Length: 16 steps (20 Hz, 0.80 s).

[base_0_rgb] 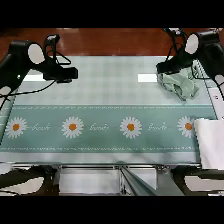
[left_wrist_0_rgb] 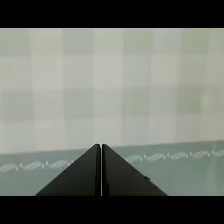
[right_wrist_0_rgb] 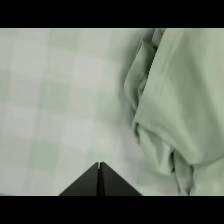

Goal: Fold the shirts.

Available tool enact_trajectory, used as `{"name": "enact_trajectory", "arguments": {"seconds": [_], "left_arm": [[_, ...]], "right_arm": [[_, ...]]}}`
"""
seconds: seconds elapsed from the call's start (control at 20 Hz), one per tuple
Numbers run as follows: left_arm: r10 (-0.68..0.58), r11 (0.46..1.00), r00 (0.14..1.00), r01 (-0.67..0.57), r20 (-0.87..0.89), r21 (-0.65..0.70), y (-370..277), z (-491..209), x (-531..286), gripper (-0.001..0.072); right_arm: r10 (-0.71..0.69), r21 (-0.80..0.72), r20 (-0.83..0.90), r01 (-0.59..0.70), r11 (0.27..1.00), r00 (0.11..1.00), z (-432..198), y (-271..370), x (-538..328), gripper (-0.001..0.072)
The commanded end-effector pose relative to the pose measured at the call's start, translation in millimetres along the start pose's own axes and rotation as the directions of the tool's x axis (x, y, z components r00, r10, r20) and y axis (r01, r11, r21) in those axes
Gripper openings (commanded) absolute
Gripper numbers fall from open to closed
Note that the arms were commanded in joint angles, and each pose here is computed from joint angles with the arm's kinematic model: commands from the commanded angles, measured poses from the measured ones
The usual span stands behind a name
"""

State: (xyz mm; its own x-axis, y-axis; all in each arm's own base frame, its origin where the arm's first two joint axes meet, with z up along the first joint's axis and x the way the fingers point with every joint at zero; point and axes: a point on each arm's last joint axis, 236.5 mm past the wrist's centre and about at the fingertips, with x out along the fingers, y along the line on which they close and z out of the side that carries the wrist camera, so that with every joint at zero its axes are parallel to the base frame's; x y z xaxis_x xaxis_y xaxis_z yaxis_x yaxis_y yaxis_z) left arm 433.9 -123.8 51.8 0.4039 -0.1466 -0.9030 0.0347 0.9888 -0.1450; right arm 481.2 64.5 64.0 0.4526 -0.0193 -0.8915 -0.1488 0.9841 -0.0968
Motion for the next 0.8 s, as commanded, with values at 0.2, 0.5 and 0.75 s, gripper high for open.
{"name": "enact_trajectory", "arguments": {"seconds": [0.2,0.5,0.75], "left_arm": [[-0.033,0.999,0.942,0.038,0.333,-0.01,6.1,87.2,13.2,0.0507],[0.01,1.0,0.979,-0.014,0.204,0.017,24.5,61.6,47.0,0.0506],[0.031,0.999,0.994,-0.035,0.108,0.029,31.5,40.2,60.0,0.0506]], "right_arm": [[-0.216,0.05,0.374,0.213,0.976,0.902,89.0,-69.8,-14.5,0.0418],[-0.229,0.52,0.126,0.132,0.844,0.965,12.8,-187.1,77.4,0.0414],[-0.037,0.602,0.012,0.022,0.798,0.999,-34.0,-177.8,150.6,0.0409]]}}
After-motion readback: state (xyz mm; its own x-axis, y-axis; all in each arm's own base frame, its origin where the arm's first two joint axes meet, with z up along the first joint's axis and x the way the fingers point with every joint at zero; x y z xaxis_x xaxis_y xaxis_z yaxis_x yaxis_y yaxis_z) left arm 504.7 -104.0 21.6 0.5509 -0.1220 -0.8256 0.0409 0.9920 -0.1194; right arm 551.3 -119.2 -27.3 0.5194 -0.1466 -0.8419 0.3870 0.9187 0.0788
